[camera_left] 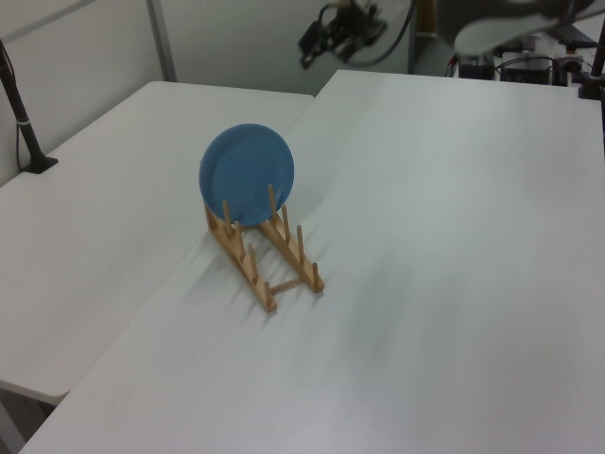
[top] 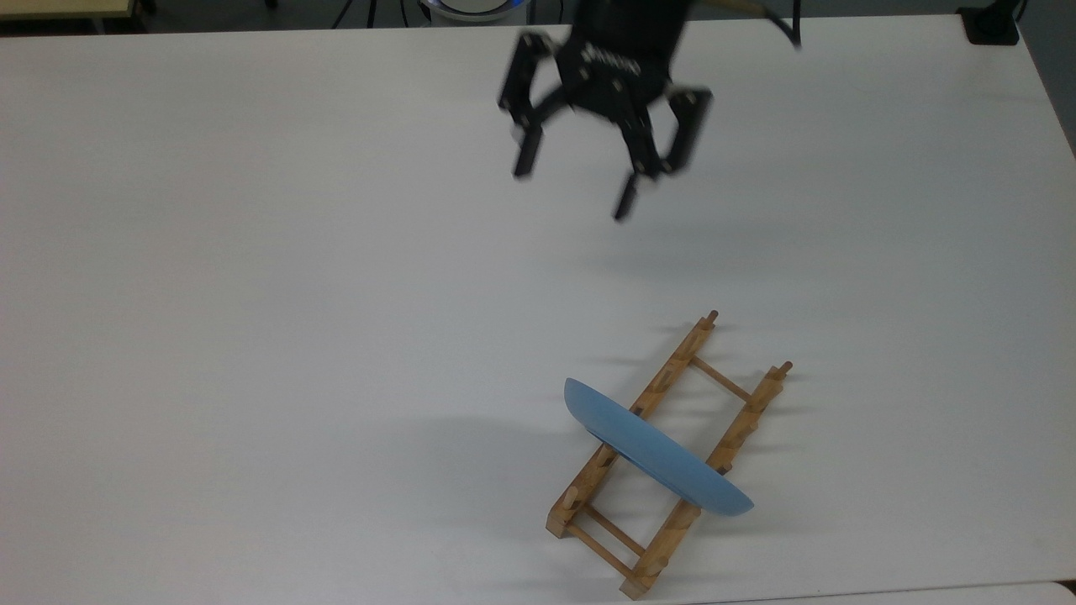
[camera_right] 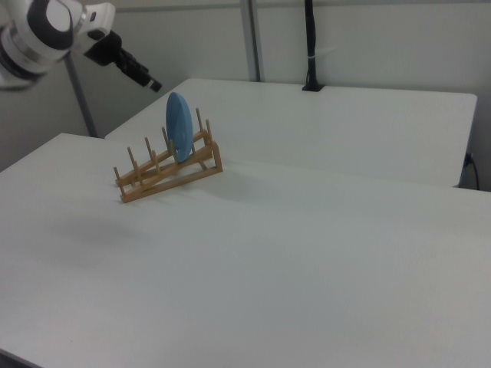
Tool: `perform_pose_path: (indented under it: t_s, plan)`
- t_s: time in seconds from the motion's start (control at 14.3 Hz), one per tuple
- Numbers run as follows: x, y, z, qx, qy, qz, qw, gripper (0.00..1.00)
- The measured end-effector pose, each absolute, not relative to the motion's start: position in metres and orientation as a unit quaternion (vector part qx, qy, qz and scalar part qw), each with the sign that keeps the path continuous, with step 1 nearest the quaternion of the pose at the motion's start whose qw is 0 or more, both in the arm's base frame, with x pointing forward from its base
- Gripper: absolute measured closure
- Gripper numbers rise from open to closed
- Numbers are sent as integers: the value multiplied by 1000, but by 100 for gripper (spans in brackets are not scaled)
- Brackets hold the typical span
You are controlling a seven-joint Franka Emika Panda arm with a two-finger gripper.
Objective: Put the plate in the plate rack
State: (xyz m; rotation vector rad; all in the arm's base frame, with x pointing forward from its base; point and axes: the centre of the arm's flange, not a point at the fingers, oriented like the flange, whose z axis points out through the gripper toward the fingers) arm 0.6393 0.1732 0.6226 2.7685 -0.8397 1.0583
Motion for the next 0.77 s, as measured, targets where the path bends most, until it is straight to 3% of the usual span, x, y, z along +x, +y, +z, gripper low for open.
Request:
perform_pose_path:
  t_s: [0.28,0.42,0.56,0.77]
  plan:
    - [560,106,678,929,-337,149,21,5]
    - [529,93,685,934,-348,80,26,2]
    - [511,81,683,938,-345,29,29,1]
    - [510,61,673,957,-290,0,22,0]
